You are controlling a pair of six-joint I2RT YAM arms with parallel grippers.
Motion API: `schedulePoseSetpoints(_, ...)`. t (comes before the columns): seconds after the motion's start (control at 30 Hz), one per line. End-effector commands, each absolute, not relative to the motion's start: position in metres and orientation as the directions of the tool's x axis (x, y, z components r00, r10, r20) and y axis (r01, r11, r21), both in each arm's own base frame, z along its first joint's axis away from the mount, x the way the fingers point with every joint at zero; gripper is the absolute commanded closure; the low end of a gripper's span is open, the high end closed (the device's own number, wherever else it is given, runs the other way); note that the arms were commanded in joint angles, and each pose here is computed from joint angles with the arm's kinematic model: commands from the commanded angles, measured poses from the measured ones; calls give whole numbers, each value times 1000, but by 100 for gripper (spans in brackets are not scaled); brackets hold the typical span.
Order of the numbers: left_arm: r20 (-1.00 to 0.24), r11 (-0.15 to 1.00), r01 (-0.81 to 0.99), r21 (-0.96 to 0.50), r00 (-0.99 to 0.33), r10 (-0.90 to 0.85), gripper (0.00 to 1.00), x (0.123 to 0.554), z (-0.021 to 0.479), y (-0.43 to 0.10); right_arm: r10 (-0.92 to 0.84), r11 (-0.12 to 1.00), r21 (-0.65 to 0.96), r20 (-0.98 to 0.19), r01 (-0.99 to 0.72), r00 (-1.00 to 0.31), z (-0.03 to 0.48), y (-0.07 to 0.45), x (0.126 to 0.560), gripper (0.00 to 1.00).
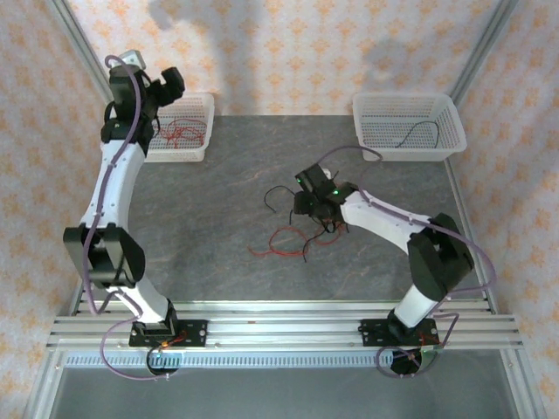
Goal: Untangle the cables
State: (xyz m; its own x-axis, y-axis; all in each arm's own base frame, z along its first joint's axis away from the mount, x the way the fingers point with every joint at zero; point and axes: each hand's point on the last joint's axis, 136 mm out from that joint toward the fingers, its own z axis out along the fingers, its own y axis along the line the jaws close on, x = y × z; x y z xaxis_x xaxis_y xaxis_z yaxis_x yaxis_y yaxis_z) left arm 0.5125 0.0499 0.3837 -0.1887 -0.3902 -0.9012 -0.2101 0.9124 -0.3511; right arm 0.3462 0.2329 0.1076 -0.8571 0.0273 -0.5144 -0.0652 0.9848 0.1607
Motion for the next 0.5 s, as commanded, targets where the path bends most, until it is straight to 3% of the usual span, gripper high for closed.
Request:
schedulePoseSetpoints(0.0, -873, 901, -179, -396, -230, -429, 2, 492, 369, 25, -142, 976, 70, -517, -207, -844, 106, 245, 358, 40)
schedulePoseSetpoints(0.3, -825, 887, -156, -434, -325, -461, 7, 439, 332, -18, -544, 838, -200, -367, -507, -755, 75, 250, 382, 43)
schedulePoseSetpoints(0.47, -805, 877, -171, -449, -349, -480, 8, 422, 314, -24, -597, 801, -254, -289, -542, -748, 61, 237, 398, 45)
